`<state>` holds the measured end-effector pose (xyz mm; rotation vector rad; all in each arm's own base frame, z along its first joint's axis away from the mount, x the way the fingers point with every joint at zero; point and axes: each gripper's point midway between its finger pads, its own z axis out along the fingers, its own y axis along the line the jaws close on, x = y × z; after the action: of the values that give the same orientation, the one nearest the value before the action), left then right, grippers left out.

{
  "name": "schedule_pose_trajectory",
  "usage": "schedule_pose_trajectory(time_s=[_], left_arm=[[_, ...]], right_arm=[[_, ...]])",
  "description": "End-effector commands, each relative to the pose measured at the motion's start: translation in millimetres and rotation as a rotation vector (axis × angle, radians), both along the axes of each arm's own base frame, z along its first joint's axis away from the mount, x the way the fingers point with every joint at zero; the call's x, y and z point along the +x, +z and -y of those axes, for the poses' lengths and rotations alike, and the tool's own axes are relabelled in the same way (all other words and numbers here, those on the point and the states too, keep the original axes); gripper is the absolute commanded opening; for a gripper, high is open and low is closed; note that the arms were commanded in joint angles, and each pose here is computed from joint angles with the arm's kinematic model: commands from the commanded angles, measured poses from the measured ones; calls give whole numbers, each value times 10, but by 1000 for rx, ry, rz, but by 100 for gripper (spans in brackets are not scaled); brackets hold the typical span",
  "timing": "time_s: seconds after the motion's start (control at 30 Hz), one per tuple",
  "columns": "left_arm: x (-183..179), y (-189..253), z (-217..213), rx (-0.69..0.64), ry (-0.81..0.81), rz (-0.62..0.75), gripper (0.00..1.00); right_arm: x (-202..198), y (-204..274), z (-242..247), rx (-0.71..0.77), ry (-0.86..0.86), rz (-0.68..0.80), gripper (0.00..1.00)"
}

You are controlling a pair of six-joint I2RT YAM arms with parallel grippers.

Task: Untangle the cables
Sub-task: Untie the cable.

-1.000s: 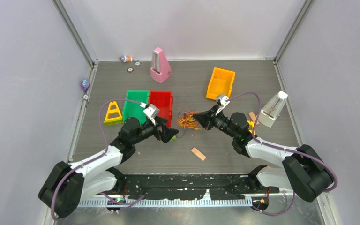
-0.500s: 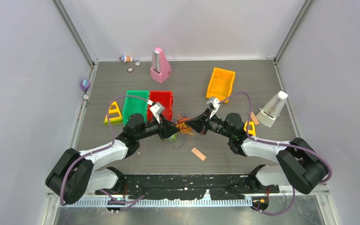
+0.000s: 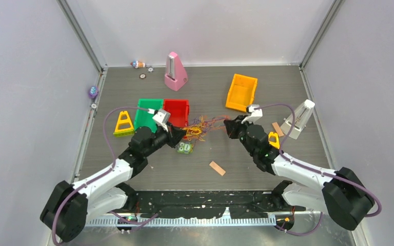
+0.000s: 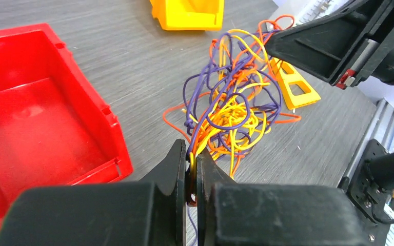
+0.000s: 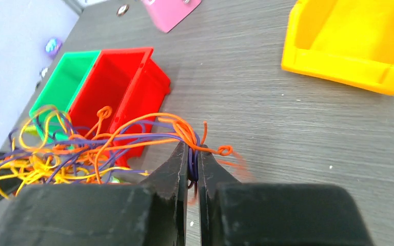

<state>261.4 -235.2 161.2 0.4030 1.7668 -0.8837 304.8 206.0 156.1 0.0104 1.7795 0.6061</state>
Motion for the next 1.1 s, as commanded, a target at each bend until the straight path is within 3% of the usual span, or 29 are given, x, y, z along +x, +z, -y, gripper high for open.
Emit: schedule_pose_trajectory(time_s=[0.0,0.2,0.27,0.33,0.37,0.4,0.43,0.47,0.53,0.7,0.8,1.07], left_arm=[[232,-115,-601,78,321,29,0],[206,-100,-536,88,273,41,0],[162,-73,-428,80,204,52,0],[120,-45,-326,65,140,64,0],[95,-36,-269,58,104,67,0],[68,-12,-205,47,63,73,0],[28,25,-123,36,9,81,0],[-21,48,-44,25,-46,87,0],[-97,86,67,1,-127,91,0],[-197,129,169,-29,-210,98,0],[-233,153,189,-38,-230,107,0],[-362,263,246,-77,-303,150,0]], right_arm=[[134,-62,1108,-45,-573,-4,6],[120,-45,1187,-45,-616,-9,8],[78,-62,1357,-48,-718,-25,13],[51,-76,1415,-42,-745,-29,24],[43,-65,1411,-49,-727,-18,44],[81,-56,1194,-41,-588,-17,63],[123,75,1035,-62,-465,65,70],[78,134,626,-39,-219,103,81],[-53,316,188,-3,49,215,91],[-412,471,-579,62,533,287,95],[-448,438,-760,92,632,262,99],[-603,348,-1107,70,821,217,100]])
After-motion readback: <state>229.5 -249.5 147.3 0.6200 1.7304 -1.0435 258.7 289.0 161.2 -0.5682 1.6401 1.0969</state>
